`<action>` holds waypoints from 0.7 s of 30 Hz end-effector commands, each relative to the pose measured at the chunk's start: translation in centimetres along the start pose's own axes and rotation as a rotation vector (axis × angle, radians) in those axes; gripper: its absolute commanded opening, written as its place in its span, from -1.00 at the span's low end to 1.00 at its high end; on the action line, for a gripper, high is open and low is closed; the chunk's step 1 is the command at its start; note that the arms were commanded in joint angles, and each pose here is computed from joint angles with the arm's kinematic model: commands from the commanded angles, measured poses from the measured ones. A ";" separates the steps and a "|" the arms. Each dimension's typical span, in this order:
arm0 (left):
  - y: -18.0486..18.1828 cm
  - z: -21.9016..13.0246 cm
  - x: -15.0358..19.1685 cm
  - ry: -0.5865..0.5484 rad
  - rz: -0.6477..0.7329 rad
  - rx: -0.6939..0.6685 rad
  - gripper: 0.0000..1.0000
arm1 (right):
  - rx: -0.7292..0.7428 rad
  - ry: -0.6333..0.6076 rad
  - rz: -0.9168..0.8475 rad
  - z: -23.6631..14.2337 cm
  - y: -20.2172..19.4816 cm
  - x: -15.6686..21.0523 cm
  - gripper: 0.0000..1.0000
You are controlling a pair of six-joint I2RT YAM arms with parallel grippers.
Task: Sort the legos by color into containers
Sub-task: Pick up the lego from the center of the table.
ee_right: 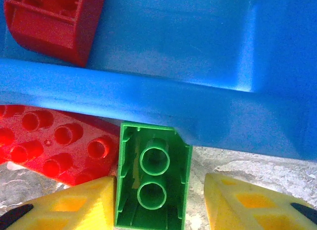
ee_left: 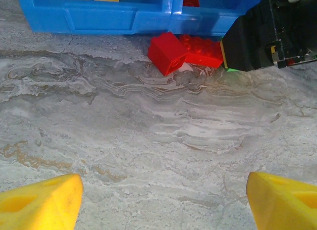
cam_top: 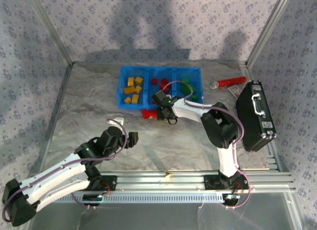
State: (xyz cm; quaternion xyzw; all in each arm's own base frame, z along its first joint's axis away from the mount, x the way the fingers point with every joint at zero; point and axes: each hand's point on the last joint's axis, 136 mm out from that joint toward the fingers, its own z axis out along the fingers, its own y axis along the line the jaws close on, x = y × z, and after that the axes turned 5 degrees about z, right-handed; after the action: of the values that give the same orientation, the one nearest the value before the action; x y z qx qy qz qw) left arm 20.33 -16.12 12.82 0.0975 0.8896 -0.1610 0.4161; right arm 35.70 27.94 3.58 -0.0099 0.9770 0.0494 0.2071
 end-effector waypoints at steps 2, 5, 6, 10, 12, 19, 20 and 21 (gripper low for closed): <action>-0.3 0.1 -0.7 -0.002 0.018 -0.014 0.72 | 0.046 0.034 0.027 1.7 -1.4 0.7 -0.02; -0.5 0.2 -1.1 -0.004 0.026 -0.015 0.73 | 0.052 0.035 0.028 1.9 -1.7 0.9 -0.05; -0.5 0.2 -1.2 -0.005 0.030 -0.014 0.73 | 0.050 0.032 0.028 1.8 -1.7 0.9 -0.10; -0.6 0.5 -1.8 -0.011 0.031 -0.020 0.74 | 0.046 0.024 0.024 1.1 -1.8 0.8 -0.32; -0.5 0.8 -2.1 -0.008 0.026 -0.026 0.74 | 0.038 0.012 0.007 -0.1 -1.5 0.9 -0.39; -0.7 2.9 -3.3 0.042 0.015 -0.016 0.74 | -0.018 -0.091 -0.035 -8.9 -2.2 0.3 -0.43; -0.8 3.4 -3.3 0.057 0.019 -0.016 0.74 | -0.031 -0.126 -0.020 -10.3 -2.7 -0.6 -0.43; -1.0 3.8 -3.3 0.067 0.020 -0.015 0.74 | -0.024 -0.133 -0.010 -11.2 -3.7 -0.9 -0.43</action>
State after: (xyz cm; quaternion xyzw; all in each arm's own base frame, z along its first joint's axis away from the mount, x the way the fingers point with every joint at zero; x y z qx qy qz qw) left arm 23.79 -16.95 11.96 0.0948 0.9115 -0.1231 0.3807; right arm 31.97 26.10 9.97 -0.0282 0.9681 0.0696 0.2390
